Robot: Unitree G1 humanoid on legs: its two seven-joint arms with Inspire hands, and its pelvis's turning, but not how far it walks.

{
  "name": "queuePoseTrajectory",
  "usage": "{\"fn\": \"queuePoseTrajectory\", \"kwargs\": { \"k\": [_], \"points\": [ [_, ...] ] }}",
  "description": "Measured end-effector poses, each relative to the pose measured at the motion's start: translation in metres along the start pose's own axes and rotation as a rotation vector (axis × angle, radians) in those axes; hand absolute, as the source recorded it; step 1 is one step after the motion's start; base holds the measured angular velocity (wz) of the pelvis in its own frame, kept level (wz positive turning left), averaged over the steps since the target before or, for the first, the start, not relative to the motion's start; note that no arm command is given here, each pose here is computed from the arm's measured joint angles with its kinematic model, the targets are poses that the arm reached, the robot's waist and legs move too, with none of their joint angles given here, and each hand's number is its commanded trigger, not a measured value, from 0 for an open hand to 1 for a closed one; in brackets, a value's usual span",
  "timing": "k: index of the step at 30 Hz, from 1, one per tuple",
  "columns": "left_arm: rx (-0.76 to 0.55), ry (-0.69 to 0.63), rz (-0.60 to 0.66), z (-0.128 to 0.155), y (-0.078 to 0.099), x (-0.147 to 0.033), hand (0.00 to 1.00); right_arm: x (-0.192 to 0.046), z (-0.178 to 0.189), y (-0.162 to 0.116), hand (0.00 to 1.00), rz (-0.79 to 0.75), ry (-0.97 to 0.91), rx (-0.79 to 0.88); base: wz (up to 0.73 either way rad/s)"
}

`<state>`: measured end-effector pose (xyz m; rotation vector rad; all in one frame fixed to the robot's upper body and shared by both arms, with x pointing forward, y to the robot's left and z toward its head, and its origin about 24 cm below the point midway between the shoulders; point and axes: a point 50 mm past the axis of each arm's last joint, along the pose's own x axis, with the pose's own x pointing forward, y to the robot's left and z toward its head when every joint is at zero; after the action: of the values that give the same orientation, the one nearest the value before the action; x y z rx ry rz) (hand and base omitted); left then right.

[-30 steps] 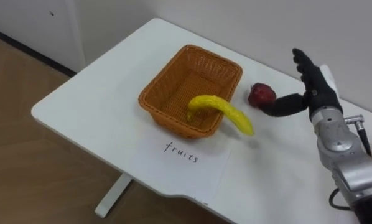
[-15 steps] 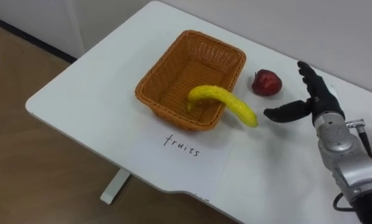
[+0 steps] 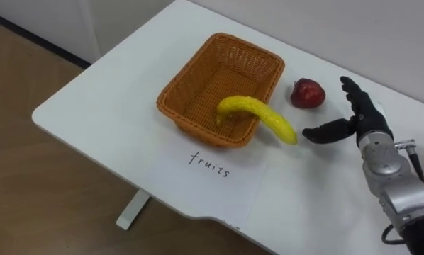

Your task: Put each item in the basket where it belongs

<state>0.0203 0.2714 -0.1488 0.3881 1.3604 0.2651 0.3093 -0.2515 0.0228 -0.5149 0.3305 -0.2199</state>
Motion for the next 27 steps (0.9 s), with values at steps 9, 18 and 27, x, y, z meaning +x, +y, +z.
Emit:
{"fn": "queuePoseTrajectory", "kwargs": {
  "k": [9, 18, 27],
  "points": [
    [0.028, -0.040, -0.005, 0.017, -0.001, 0.004, 0.00, 0.016, 0.028, -0.007, 0.00, -0.110, -0.069, -0.037, 0.03],
    [0.028, -0.050, 0.000, 0.025, -0.003, 0.006, 0.00, 0.024, 0.032, -0.015, 0.00, -0.170, -0.058, -0.053, 0.00],
    [0.000, -0.066, 0.014, 0.031, -0.005, 0.006, 0.00, 0.029, 0.037, -0.022, 0.00, -0.208, -0.057, -0.046, 0.00]
  ]
}}
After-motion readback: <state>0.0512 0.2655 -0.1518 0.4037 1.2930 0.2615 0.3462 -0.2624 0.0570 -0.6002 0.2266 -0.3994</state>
